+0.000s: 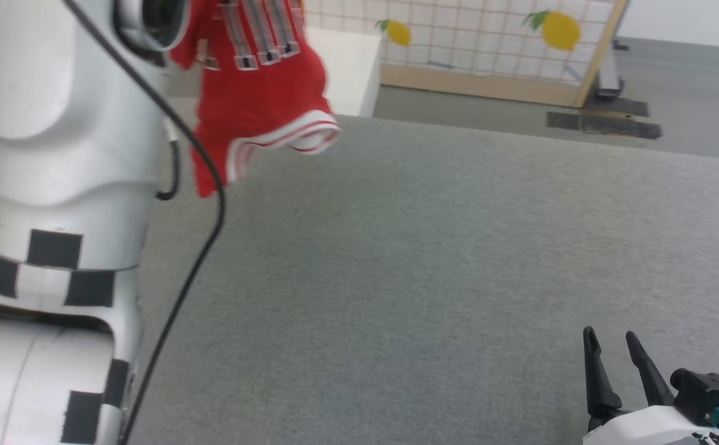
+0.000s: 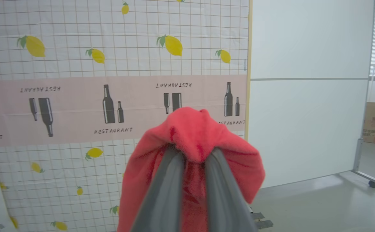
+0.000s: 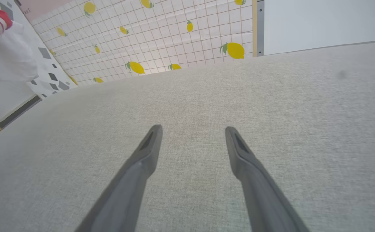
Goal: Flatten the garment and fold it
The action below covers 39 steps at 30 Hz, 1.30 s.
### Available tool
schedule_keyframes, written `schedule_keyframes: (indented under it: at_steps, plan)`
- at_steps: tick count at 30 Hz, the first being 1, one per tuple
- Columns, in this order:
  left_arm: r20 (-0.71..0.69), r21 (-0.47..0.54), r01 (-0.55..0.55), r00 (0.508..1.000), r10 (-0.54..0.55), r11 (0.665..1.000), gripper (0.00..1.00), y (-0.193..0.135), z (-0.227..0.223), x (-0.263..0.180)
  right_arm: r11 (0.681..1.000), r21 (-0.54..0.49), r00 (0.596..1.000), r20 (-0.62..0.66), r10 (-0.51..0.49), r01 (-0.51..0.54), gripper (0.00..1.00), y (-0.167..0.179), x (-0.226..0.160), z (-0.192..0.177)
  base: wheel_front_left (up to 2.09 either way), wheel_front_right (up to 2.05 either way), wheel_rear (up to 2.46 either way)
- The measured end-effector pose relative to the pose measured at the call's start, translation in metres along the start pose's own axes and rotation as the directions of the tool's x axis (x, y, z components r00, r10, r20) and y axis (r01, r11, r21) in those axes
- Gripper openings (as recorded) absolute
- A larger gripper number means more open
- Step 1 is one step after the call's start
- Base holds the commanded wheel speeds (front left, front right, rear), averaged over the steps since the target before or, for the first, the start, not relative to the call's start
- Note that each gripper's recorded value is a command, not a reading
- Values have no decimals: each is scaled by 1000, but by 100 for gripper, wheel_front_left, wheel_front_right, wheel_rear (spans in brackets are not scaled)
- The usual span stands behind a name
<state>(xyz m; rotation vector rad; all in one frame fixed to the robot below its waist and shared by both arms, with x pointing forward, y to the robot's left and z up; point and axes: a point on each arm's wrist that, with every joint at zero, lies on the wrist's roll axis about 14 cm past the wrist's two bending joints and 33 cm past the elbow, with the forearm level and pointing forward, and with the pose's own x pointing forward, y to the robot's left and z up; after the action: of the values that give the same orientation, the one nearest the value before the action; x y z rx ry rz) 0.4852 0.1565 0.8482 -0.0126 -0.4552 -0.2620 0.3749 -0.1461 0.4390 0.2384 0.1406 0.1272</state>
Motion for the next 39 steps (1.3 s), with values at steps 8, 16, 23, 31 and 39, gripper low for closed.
schedule_keyframes:
  at_steps: [8, 16, 23, 31, 39]
  plan:
    - [-8, -169, 279, 959, -284, 945, 0, -119, -4, 18, 991, 19, 990, 50, -132, 131, 100, -39, -33, 12, 0, 0, 0]
    - [-279, -363, 360, 838, -469, 859, 0, -196, -133, -32, 976, 22, 970, 100, -220, 219, 100, -65, -54, 25, 0, 0, 0]
    - [-586, -611, 210, 530, -613, 764, 0, -260, -269, -165, 966, 32, 961, 105, -257, 255, 100, -75, -63, 25, 0, 0, 0]
    - [-786, -585, 58, 206, -583, 809, 0, -267, -343, -291, 969, 44, 963, 102, -247, 244, 100, -72, -60, 25, 0, 0, 0]
    - [-603, -641, -40, 644, -471, 766, 100, -217, -267, -175, 980, 38, 970, 141, -198, 195, 100, -59, -49, 38, 0, 0, 0]
